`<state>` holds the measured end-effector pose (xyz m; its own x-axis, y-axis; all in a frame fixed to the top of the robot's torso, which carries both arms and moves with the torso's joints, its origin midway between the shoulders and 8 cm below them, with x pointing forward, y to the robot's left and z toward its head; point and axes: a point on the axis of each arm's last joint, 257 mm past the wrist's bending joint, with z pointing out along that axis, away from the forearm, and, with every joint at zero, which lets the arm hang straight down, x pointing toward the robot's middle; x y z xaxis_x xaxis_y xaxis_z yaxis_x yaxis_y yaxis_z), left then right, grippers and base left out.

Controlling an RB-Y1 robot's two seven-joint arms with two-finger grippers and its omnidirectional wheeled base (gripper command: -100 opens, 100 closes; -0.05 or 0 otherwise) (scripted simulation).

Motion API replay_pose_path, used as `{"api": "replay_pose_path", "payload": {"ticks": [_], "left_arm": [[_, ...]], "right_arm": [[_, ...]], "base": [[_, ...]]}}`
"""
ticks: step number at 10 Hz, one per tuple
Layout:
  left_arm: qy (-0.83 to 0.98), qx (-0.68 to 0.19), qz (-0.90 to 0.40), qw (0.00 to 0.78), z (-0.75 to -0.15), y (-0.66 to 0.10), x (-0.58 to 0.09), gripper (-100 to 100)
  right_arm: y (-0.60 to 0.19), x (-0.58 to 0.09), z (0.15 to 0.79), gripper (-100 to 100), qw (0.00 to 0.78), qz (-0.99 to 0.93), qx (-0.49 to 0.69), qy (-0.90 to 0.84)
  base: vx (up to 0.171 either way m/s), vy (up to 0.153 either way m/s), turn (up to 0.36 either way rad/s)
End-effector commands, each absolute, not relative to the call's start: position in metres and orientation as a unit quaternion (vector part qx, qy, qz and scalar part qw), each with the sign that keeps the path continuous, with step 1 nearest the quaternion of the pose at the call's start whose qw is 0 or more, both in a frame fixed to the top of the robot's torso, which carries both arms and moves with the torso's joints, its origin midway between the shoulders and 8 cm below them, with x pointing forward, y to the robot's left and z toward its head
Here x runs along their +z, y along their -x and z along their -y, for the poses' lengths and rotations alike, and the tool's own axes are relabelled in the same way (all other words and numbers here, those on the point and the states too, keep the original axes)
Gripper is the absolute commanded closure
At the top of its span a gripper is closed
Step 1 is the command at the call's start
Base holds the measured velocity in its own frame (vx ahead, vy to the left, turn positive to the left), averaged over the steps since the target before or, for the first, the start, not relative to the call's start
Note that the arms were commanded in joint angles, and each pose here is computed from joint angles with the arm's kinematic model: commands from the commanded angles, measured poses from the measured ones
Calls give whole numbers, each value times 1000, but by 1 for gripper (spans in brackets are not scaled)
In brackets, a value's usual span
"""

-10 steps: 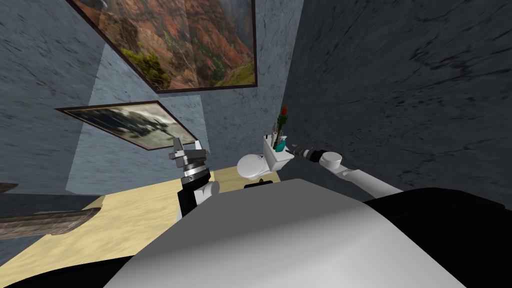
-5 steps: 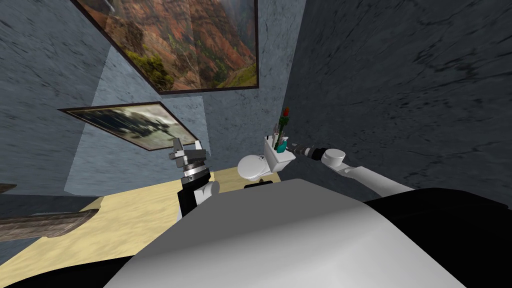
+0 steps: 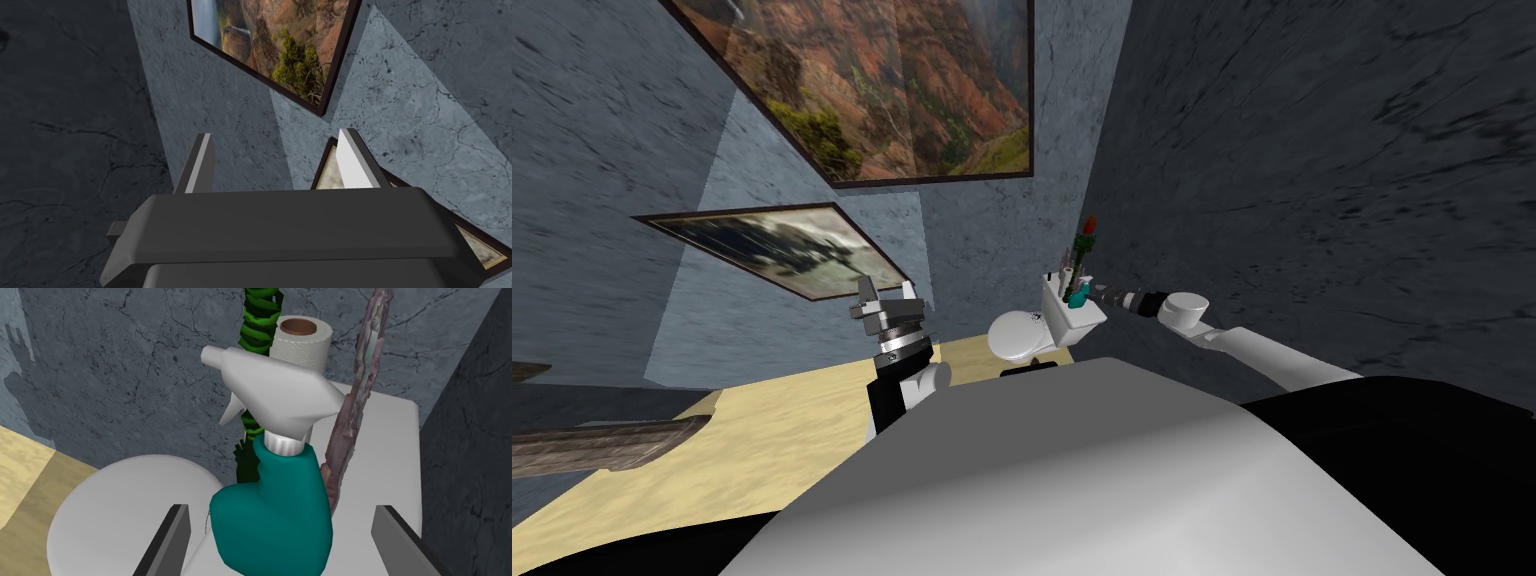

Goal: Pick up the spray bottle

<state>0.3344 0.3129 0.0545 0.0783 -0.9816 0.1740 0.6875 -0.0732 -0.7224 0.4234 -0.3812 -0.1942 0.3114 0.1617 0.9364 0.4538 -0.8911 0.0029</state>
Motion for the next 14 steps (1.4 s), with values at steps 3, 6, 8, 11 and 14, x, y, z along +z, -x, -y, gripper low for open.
{"api": "replay_pose_path", "payload": {"ticks": [3, 6, 8, 11, 14], "left_arm": [[347, -645, -212, 647, -313, -334, 55, 0], [347, -645, -212, 647, -313, -334, 54, 0], [347, -645, -212, 647, -313, -334, 55, 0], [347, -645, -212, 647, -313, -334, 54, 0], [347, -645, -212, 647, -313, -334, 55, 0]], "right_arm": [[-446, -193, 395, -100, 119, 162, -575, 793], [-463, -191, 407, -100, 94, 166, -583, 790], [-476, -202, 411, -100, 97, 128, -594, 789], [-500, -192, 424, -100, 68, 136, -604, 783], [-527, -200, 420, -100, 66, 105, -615, 779]], "base": [[-75, -71, 30], [-26, -31, -17], [-91, -131, 40], [-37, -25, -15], [-91, -113, 32]]}}
